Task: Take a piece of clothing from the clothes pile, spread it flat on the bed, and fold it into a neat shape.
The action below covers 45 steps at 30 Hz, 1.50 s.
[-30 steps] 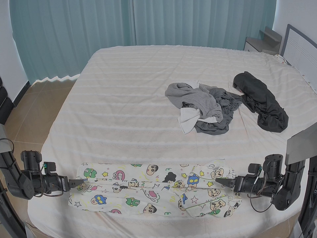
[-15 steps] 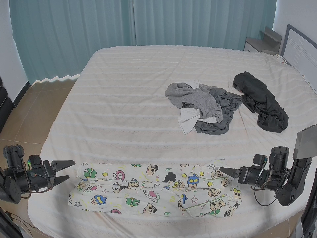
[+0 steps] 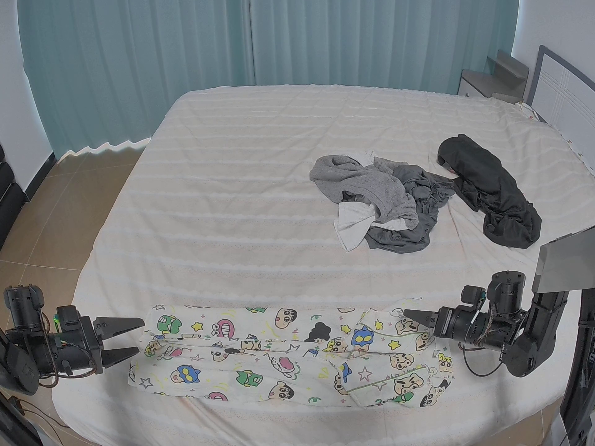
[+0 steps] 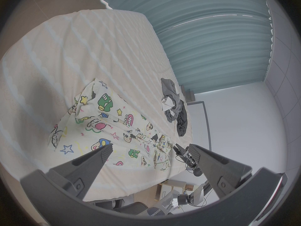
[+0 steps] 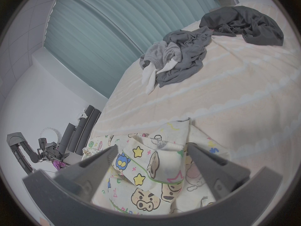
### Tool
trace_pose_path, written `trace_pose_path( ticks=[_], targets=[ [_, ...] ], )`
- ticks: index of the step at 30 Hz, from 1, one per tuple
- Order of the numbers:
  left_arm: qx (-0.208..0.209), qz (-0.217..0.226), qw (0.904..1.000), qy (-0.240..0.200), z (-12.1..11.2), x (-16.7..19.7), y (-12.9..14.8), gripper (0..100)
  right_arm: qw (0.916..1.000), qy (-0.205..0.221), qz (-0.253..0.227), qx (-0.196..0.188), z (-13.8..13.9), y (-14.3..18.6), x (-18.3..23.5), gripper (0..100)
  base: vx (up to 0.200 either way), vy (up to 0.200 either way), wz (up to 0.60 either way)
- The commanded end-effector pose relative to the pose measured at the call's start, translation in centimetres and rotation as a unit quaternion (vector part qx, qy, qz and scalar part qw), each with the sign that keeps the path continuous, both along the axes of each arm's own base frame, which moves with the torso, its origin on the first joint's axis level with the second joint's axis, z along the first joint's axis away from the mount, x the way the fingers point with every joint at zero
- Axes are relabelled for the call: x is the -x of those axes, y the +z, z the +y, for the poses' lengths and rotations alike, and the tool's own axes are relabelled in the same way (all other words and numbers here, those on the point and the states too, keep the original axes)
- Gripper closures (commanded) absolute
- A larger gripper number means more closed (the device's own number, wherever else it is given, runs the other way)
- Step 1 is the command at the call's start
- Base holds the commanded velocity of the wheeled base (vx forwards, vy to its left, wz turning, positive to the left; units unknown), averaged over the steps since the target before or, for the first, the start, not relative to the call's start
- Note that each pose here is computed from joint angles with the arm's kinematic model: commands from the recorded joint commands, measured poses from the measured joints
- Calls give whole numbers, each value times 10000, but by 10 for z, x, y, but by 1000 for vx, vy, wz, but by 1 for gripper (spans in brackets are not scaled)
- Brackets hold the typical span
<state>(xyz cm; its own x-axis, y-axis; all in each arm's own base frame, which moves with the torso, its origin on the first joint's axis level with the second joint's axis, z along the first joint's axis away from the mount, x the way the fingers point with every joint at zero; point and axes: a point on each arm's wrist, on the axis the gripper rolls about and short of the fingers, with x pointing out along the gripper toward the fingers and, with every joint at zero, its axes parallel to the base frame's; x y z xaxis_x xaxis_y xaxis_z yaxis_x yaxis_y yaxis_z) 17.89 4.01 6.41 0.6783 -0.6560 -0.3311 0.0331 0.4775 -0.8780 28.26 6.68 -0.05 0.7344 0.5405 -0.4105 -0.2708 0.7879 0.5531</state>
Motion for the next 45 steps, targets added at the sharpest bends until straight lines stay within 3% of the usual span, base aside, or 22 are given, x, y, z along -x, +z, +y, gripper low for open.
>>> trace_pose_path(
  ticks=[1,8,15,22,30,31,37,39,42,45],
  targets=[
    [47,167,9998,-19,0,-1,-7,0,9999,14,134,11,0,-9,-2,100,0,0,0],
    [91,292,9995,-20,1,-2,-12,0,10000,18,48,11,2,-4,1,100,0,0,0],
    [96,297,9995,-25,0,-2,-12,0,9987,187,-476,-68,10,15,7,100,0,0,0],
    [97,297,9995,-34,0,-2,-13,0,9972,292,-686,-50,17,18,-2,100,0,0,0],
    [100,305,9995,-34,0,-2,-13,0,9993,107,-356,56,11,6,-30,100,0,0,0],
    [100,305,9995,-34,0,-2,-13,0,9995,106,-289,84,11,2,-31,0,0,0,0],
    [102,312,9995,-34,0,-2,-13,0,9992,157,-244,263,10,-8,-32,0,0,0,0],
    [112,325,9994,-47,0,-2,-13,0,9986,-21,-428,302,8,-1,-37,0,0,0,0],
    [108,327,9994,-65,-1,-3,-14,0,9957,-140,-881,266,10,27,-40,0,0,0,0],
    [42,308,9995,-106,0,-3,-17,0,9926,67,-1197,169,24,66,-34,0,0,0,0]
  ],
)
